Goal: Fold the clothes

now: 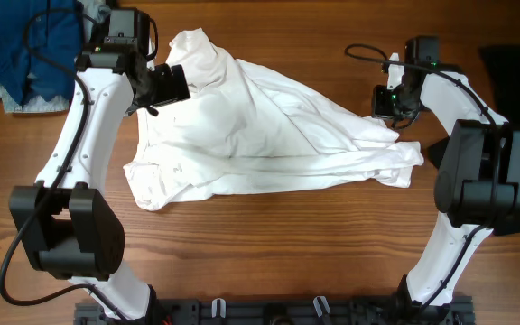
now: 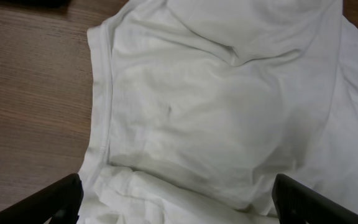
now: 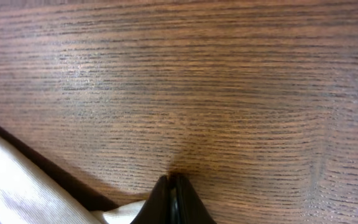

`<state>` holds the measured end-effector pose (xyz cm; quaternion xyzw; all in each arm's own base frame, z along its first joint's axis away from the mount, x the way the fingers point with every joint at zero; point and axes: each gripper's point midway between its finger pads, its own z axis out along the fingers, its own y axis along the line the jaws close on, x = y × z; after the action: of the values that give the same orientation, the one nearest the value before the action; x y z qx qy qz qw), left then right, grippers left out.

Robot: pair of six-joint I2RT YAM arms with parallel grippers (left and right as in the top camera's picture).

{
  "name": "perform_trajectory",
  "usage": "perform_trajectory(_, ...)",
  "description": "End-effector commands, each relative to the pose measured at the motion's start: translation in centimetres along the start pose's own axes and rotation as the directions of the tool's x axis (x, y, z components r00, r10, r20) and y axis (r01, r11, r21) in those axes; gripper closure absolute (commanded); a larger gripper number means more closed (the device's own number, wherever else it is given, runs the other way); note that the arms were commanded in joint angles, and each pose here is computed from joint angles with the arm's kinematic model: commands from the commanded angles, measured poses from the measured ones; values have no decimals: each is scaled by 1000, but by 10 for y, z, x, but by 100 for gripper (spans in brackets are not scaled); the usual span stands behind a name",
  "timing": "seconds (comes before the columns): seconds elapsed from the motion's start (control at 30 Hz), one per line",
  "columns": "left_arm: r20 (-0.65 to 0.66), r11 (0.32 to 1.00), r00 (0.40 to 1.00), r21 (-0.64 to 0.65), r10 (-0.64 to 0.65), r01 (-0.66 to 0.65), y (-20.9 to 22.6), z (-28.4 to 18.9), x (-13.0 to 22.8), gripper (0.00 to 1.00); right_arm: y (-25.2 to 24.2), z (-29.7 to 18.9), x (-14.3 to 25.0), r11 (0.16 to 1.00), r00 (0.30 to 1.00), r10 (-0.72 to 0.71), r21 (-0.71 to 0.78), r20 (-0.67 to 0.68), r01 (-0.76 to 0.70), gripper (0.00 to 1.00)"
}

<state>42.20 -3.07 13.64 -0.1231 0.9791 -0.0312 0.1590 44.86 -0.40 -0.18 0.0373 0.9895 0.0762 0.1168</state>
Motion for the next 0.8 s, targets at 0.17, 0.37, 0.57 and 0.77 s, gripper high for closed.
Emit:
perform_trajectory(0.17, 5, 1000, 1000, 15, 19, -19, -4, 1, -2, 5, -22, -36, -44, 982, 988, 100, 146, 115, -116, 96)
perform_trajectory(0.37, 5, 1000, 1000, 15, 19, -19, -4, 1, -2, 6, -38, -100, -94, 959, 950, 144, 198, 277, -203, 96)
perform_trajectory(0.57, 5, 1000, 1000, 15, 19, -19, -4, 1, -2, 6, -68, -137, -118, 920, 904, 178, 261, 388, -294, 96)
perform_trajectory(0.77, 8, 1000, 1000, 16, 19, -19, -5, 1, -3, 7, -84, -151, -138, 920, 869, 155, 252, 469, -300, 96)
